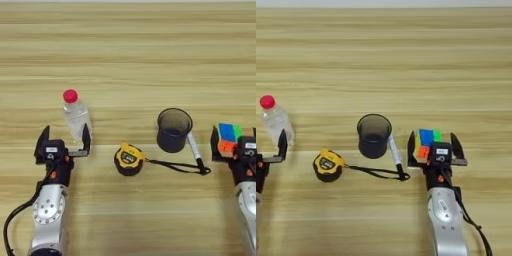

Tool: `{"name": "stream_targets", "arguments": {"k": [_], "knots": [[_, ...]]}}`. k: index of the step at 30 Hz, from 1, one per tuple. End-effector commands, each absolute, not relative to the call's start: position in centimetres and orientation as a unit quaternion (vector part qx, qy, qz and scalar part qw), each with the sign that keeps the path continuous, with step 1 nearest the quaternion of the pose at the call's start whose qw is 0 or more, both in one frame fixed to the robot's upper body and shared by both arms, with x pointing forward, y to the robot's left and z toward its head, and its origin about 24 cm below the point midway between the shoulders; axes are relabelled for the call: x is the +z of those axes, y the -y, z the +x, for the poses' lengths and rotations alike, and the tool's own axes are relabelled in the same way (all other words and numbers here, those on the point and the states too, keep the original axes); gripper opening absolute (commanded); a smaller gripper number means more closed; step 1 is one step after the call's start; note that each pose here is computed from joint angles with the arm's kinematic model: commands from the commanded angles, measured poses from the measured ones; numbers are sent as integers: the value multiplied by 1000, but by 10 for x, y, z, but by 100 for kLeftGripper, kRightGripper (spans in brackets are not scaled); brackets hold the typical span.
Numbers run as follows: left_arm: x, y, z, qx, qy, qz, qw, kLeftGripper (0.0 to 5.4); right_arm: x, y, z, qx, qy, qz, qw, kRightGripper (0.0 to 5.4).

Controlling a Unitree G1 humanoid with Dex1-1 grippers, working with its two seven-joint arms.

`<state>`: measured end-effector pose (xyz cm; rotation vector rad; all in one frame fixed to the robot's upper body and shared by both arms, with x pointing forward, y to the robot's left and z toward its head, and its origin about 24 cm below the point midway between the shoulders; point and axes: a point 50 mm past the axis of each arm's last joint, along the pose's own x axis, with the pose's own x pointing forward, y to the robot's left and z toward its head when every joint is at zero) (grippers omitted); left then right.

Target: Move the objects on the table

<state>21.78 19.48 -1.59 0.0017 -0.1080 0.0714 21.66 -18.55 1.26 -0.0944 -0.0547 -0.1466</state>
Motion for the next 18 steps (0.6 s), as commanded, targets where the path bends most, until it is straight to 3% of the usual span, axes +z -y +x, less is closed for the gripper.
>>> {"name": "stream_targets", "arguments": {"k": [1, 18], "knots": [[-11, -199, 226, 30, 56, 9, 998, 540, 11, 186, 218, -77, 26, -43, 996, 538], [0, -200, 250, 9, 64, 28, 998, 540, 2, 187, 219, -82, 18, -32, 996, 538]]}}
